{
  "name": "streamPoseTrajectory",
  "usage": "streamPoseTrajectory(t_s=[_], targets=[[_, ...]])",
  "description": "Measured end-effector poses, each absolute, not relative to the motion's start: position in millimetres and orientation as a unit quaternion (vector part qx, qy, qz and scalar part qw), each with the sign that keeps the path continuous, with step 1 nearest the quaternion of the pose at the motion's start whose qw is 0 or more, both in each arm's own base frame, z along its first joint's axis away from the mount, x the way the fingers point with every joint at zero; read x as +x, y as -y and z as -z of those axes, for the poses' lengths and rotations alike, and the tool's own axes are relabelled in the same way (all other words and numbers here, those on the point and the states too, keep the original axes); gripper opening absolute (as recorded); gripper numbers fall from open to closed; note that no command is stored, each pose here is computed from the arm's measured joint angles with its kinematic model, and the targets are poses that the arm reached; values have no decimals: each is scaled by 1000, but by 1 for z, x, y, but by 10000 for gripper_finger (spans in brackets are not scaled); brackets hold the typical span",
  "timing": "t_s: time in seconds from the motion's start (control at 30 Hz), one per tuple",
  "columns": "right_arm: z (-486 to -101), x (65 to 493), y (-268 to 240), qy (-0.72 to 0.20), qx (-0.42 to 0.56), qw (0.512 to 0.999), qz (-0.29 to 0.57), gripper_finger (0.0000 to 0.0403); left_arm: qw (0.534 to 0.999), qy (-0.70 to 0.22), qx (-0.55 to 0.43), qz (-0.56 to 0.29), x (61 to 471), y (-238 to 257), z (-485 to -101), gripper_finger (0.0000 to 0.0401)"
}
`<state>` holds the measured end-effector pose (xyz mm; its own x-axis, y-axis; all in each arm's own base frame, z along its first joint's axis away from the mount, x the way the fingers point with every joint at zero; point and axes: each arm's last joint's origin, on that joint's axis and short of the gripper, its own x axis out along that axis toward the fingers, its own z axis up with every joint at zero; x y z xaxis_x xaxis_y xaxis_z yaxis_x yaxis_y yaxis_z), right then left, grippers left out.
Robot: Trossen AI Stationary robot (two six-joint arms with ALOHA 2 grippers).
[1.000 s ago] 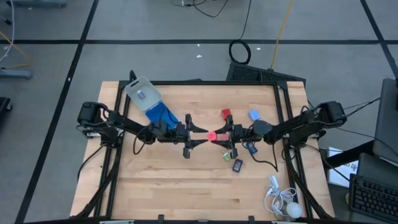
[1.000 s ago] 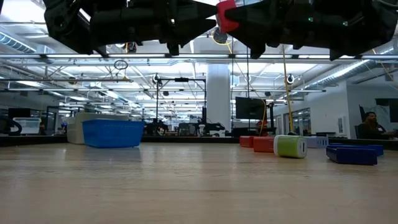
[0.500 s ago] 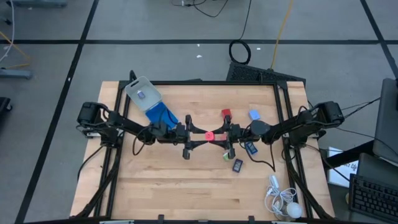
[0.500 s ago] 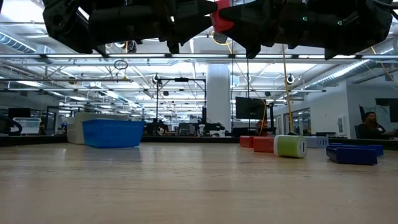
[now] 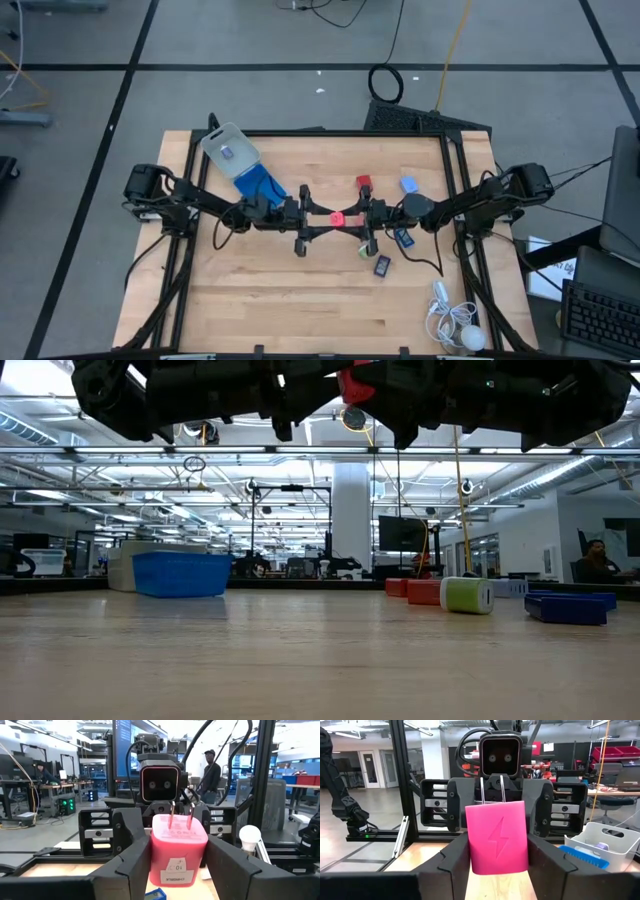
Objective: Pick & Place Office items
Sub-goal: Put the pink charger adapter into the gray bin
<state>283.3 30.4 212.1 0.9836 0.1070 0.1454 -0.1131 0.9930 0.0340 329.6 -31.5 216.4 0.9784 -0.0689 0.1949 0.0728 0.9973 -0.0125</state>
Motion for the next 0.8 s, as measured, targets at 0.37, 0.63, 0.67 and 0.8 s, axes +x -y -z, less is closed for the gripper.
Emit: streamPoseTrajectory(t_s=[0.37,0.63,0.67,0.8], targets=[[-211,283,-30,69,20,996,-55,154,995,98,-11,27,330,32,-216,182],[-211,283,-30,69,20,996,-55,150,995,98,-15,29,330,32,-216,182],[-211,283,-30,69,20,996,-55,150,995,98,-17,29,330,32,-216,182],[-211,283,-30,69,20,996,-55,156,995,98,-20,29,330,32,-217,182]])
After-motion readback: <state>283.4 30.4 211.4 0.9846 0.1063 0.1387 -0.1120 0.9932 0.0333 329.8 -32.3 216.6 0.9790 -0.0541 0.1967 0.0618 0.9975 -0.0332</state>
